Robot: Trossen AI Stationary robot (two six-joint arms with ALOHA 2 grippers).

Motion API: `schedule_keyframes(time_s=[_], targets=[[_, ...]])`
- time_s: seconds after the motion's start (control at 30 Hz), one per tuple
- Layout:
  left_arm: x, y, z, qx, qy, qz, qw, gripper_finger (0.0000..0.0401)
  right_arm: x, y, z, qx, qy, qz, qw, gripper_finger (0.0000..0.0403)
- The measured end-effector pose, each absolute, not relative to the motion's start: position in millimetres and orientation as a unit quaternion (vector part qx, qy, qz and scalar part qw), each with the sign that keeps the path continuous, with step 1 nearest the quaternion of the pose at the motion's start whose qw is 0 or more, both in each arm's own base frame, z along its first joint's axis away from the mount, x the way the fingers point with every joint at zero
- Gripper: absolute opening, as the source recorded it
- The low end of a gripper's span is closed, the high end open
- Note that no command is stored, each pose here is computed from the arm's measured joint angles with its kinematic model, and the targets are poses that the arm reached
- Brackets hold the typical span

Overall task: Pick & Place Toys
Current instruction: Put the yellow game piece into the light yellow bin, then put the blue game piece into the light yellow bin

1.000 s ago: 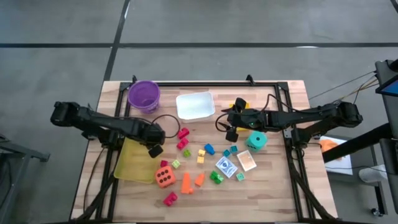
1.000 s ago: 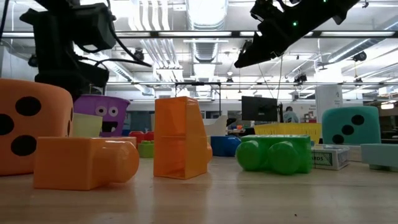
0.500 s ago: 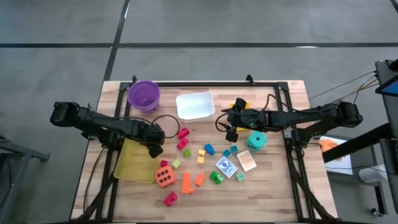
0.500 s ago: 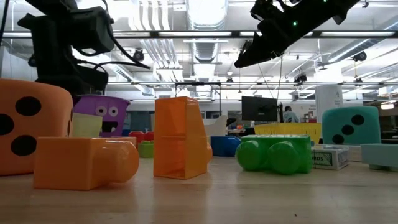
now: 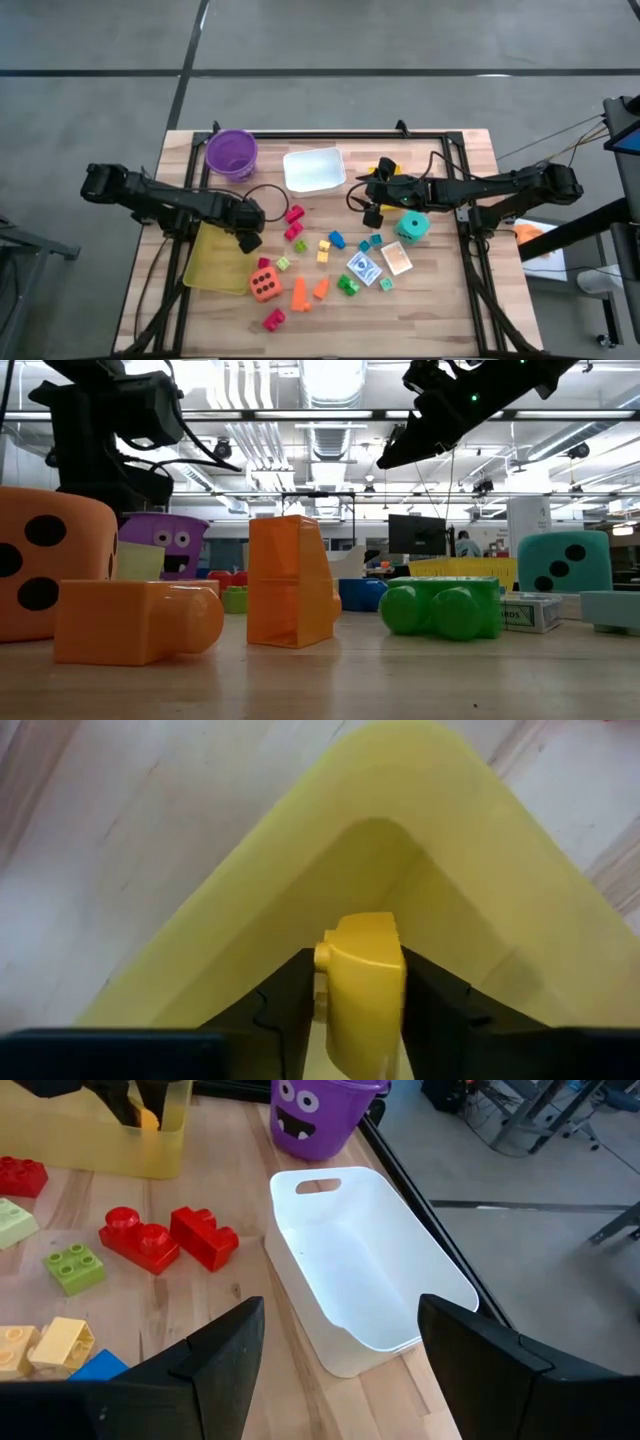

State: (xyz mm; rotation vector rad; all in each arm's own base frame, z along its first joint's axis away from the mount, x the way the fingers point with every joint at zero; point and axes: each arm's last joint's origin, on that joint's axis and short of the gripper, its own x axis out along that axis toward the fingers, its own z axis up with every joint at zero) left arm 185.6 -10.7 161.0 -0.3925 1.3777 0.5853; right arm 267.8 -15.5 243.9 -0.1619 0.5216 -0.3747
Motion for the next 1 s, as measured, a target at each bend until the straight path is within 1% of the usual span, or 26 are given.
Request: schedule_keyframes(time_s=[0.1, 0.3, 0.4, 0.5, 0.6, 0.7, 0.77, 0.83, 0.9, 1.0], targets=[[185.9, -10.7, 165.8, -0.176, 0.628, 0.267, 0.71, 0.0161, 267.8, -15.5, 243.9, -0.08, 0.256, -0.184, 0.946, 0.0263], [186.6, -10.7, 182.2, -0.167, 0.646, 0.273, 0.693, 0.0231, 267.8, -15.5, 243.9, -0.08, 0.256, -0.184, 0.946, 0.0263], [188.2, -10.8, 191.1, -0.166, 0.647, 0.274, 0.692, 0.0259, 267.8, -15.5, 243.9, -0.079, 0.256, -0.184, 0.946, 0.0263], [190.9, -11.0, 199.7, -0.171, 0.64, 0.273, 0.697, 0.0276, 267.8, -15.5, 243.8, -0.072, 0.255, -0.186, 0.946, 0.0263], [194.5, -11.3, 207.2, -0.178, 0.627, 0.273, 0.707, 0.0281, 267.0, -14.4, 241.5, -0.051, 0.265, -0.167, 0.948, 0.0263], [197.1, -10.8, 215.6, -0.177, 0.593, 0.3, 0.726, 0.0281, 265.9, -11.8, 238.3, -0.003, 0.277, -0.137, 0.951, 0.0263], [197.2, -9.5, 221.7, -0.176, 0.545, 0.339, 0.747, 0.0282, 264.3, -10.4, 236.1, 0.046, 0.292, -0.128, 0.947, 0.0263], [196.3, -8.8, 227.3, -0.175, 0.499, 0.354, 0.772, 0.0282, 262.2, -9.4, 235.2, 0.08, 0.317, -0.124, 0.937, 0.0263], [195.6, -8.7, 231.7, -0.18, 0.458, 0.346, 0.799, 0.0282, 258.2, -8.9, 234.9, 0.083, 0.356, -0.122, 0.923, 0.0263], [197.6, -8.8, 240.0, -0.184, 0.385, 0.303, 0.852, 0.0282, 252.5, -8.6, 234.6, 0.077, 0.404, -0.121, 0.903, 0.0263]])
